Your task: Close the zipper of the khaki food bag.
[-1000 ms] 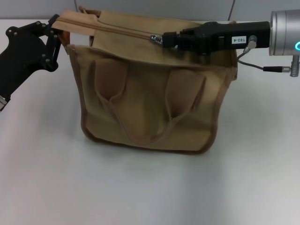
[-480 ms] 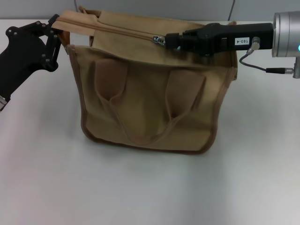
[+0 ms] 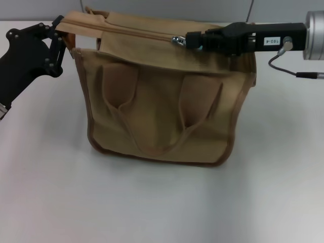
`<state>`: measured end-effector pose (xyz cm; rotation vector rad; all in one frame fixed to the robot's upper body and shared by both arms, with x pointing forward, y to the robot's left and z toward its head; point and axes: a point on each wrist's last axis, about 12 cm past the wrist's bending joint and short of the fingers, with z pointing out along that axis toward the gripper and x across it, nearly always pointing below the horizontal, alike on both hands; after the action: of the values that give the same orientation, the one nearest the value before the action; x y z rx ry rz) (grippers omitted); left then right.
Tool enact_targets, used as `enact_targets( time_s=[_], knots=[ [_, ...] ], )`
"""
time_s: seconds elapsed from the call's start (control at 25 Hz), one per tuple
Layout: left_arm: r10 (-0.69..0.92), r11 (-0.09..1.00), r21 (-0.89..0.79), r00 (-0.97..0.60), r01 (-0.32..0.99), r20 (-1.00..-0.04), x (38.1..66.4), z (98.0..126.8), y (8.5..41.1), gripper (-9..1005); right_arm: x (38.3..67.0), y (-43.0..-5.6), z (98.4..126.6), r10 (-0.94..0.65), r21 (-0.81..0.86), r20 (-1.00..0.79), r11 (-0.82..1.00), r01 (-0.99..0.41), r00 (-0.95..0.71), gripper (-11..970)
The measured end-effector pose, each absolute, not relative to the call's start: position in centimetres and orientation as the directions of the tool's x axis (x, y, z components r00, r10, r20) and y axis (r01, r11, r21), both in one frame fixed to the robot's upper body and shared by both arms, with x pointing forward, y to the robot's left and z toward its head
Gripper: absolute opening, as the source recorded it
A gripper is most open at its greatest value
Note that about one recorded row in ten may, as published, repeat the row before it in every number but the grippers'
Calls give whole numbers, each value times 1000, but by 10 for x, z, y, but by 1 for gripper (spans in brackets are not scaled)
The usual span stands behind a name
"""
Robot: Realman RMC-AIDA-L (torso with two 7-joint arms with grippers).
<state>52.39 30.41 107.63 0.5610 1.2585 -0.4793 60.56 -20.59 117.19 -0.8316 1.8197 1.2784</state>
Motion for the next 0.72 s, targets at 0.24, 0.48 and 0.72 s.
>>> enact_targets(
  time_s=[0.24,0.48,0.72],
  knots=[
    [-33,772,130,244,622,-969,524,1076,304,19,602,-213,1169,-80,479,-850,297,-826,-521,9],
    [-33,772,130,244,622,-969,524,1076,304,19,600,-219,1167,-74,486,-845,306,-818,-530,9],
    [-34,772,129,243,622,-969,523,1076,304,20,597,-228,1167,-50,499,-842,303,-812,-537,10]
  ],
)
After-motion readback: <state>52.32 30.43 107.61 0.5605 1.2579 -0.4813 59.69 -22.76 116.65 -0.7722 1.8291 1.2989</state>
